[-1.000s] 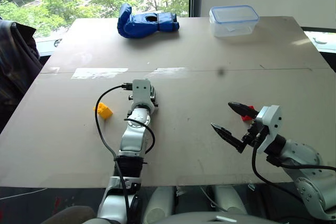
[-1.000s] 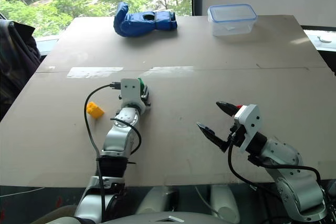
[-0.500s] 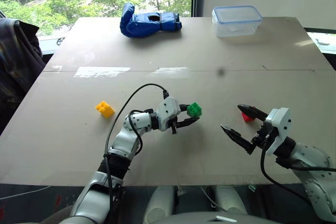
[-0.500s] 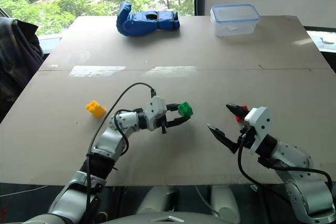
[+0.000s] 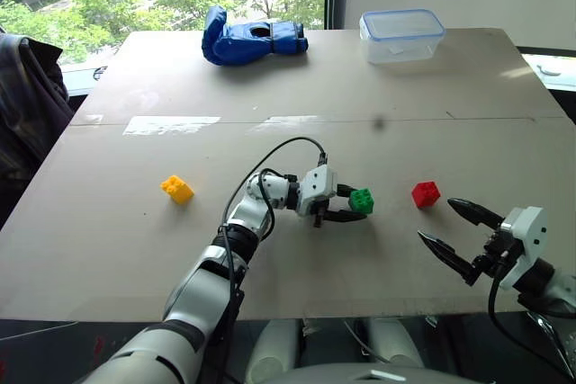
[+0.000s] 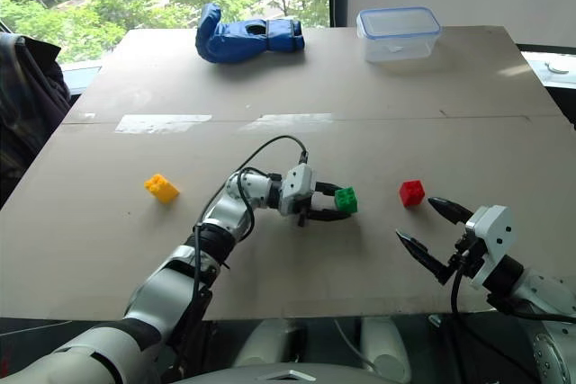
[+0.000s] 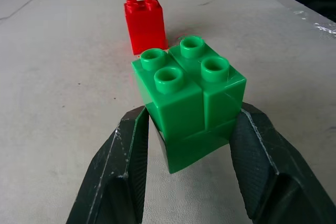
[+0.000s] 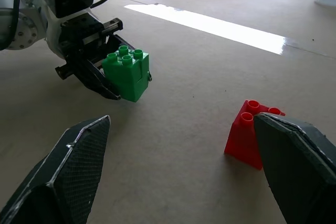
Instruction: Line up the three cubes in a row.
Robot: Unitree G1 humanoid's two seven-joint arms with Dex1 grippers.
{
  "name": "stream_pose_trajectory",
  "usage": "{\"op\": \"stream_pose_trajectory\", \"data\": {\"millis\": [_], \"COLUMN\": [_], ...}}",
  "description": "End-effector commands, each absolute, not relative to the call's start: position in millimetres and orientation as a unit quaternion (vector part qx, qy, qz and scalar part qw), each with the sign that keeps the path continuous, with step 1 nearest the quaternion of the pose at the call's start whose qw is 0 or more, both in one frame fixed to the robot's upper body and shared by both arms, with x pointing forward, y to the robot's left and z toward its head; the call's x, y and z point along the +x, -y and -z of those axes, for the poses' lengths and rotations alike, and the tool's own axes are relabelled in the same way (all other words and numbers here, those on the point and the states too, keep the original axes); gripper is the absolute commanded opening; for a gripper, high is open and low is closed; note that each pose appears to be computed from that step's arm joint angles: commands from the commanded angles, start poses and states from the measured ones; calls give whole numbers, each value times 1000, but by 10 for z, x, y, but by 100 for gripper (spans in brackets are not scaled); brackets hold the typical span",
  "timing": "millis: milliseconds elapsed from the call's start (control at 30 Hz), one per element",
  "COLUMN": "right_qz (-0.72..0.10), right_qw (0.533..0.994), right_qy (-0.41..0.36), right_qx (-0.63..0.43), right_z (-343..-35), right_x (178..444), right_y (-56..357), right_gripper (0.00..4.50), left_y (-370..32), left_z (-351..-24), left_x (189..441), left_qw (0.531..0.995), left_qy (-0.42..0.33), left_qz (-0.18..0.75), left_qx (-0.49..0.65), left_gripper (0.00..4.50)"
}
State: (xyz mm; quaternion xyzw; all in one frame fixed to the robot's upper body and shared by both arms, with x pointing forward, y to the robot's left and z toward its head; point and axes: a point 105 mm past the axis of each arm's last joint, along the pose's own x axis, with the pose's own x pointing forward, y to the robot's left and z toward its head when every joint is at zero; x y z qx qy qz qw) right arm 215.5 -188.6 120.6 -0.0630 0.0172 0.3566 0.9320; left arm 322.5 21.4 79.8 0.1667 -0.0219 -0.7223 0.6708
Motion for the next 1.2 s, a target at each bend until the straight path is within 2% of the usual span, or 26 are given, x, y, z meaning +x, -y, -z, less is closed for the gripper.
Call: {"op": "stream_pose_trajectory", "data": {"millis": [33,400,600,1033,1100,1200], "right_qz": [-359,-357,-352,-351,-351,-353], "right_qw": [930,931,933,933,933,933], "right_qy": [9,15,18,18,18,18], "right_qx": [-75,-71,-71,-74,-75,-75], "right_z": [-1322,-1326,-1321,-1335,-1334,-1338], "right_x": [2129,2115,2108,2082,2087,2100], "right_y": [1859,1808,1812,1817,1816,1808], "right_gripper": [450,450,450,450,450,450], "left_y": [-185,-101,-43,26,9,3], "left_z": [-842,-892,-905,-878,-858,-850], "left_x": [3218,3363,3438,3415,3403,3424], "left_qw": [638,622,643,634,628,634], "left_qy": [33,16,10,2,-6,2], "left_qz": [745,749,732,738,742,733], "left_qx": [190,229,225,231,233,247], "left_gripper": [164,164,164,164,270,391]}}
